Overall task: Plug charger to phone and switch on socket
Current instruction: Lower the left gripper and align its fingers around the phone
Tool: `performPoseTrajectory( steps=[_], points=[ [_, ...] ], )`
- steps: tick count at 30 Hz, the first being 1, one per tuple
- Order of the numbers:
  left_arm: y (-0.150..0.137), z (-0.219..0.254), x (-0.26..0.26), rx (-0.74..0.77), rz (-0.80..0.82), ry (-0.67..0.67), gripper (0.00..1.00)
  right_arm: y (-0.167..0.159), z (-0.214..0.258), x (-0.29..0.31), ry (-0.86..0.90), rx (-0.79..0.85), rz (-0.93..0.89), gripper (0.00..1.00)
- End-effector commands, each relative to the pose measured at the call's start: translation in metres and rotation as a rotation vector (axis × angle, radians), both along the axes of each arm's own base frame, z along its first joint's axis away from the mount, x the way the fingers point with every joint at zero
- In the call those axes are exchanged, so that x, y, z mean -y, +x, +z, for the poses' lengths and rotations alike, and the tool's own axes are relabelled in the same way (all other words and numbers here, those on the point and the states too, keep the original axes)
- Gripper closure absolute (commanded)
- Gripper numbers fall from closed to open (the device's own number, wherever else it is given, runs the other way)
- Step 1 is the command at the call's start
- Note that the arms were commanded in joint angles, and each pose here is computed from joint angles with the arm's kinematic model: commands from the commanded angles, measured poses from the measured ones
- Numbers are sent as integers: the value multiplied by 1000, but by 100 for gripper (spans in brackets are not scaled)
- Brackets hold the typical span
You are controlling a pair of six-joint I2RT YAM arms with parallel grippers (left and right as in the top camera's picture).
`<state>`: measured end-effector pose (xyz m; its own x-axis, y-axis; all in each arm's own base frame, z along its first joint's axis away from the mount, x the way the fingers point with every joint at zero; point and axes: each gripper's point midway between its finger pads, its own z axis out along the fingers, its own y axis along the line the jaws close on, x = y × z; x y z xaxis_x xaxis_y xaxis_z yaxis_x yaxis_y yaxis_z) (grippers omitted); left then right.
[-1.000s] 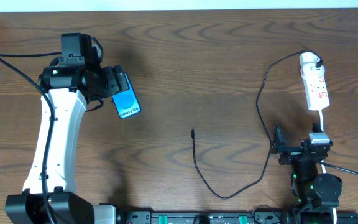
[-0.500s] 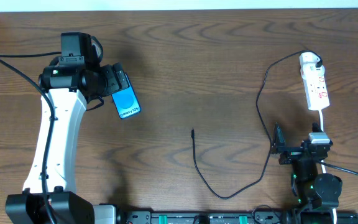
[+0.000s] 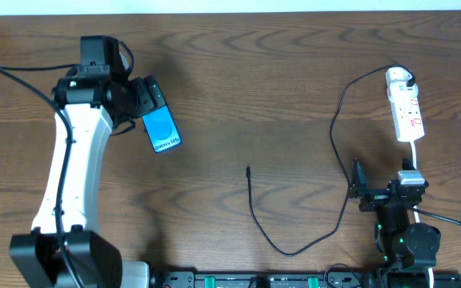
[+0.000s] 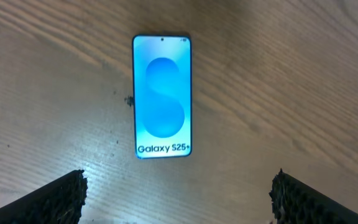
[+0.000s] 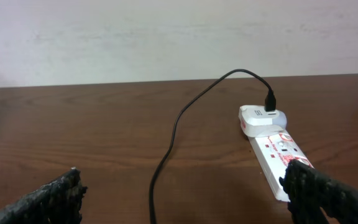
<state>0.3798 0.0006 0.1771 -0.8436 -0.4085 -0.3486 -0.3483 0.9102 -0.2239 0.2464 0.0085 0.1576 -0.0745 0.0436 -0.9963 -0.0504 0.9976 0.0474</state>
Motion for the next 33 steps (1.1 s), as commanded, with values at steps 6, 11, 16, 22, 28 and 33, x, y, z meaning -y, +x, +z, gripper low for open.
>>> performPoseTrajectory(
  steps=[6, 11, 16, 22, 28, 33],
  points=[
    [24, -16, -5, -47, 25, 7, 5, -1, 0, -6, -10, 2, 26, 1],
    [27, -45, -5, -121, 24, 5, 5, -1, 0, -6, -10, 2, 26, 1],
    [27, -78, -5, -206, 23, 3, 5, -1, 0, -6, -10, 2, 26, 1],
    [28, -92, -5, -236, 23, 2, 5, -1, 0, -6, -10, 2, 26, 1],
    [23, -100, -5, -261, 24, 1, 5, -1, 0, -6, -10, 2, 26, 1],
    [18, -106, -5, -282, 24, 3, 5, -1, 0, -6, -10, 2, 26, 1]
  ],
)
